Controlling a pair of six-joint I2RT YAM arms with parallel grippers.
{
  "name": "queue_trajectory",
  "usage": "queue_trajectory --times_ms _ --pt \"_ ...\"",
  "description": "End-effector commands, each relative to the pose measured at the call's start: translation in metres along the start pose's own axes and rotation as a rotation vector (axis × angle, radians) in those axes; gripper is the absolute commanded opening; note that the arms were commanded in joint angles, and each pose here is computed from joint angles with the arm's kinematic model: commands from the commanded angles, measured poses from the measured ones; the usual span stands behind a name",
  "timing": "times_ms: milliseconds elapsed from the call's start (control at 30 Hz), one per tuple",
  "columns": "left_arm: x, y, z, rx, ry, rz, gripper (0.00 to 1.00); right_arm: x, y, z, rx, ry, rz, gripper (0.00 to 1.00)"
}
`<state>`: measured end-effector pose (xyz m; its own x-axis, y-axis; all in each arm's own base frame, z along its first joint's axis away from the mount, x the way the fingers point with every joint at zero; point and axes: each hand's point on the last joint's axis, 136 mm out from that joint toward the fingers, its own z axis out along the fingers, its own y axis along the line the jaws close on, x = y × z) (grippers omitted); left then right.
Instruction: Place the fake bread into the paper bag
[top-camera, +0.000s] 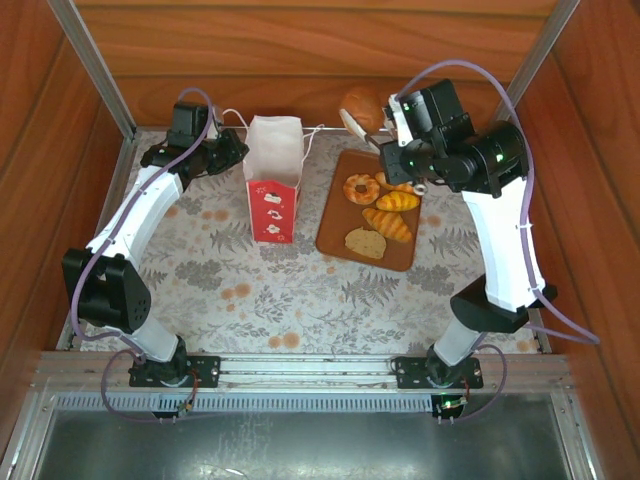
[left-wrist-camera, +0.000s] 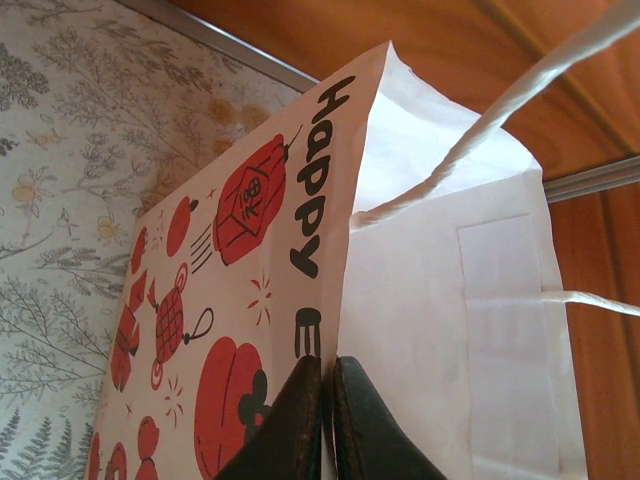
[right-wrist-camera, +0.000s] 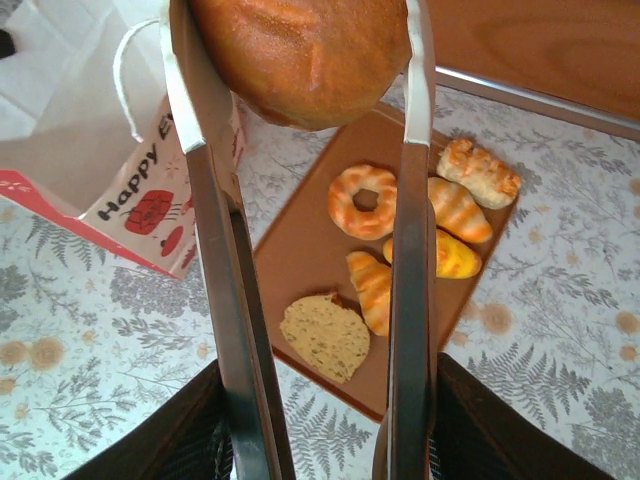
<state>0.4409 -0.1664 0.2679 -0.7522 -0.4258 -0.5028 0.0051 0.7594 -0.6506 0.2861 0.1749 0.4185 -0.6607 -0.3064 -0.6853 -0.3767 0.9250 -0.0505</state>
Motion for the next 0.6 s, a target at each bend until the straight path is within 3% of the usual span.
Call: queue_trajectory --times_ms 0,300,567 --pt "-0.001 -0.011 -0.005 0.032 0.005 0.003 0.06 0.002 0.015 -0.005 -0.064 0.006 -0.023 0.5" --pt "0.001 -0.013 -0.007 0.04 0.002 -0.011 0.0 -0.03 0.063 -0.012 -0.252 -0.126 -0.074 0.49" --pt "0.002 -0.016 -0.009 0.049 -0.006 -0.02 0.0 -0.037 0.098 0.006 -0.316 -0.123 -0.121 0.49"
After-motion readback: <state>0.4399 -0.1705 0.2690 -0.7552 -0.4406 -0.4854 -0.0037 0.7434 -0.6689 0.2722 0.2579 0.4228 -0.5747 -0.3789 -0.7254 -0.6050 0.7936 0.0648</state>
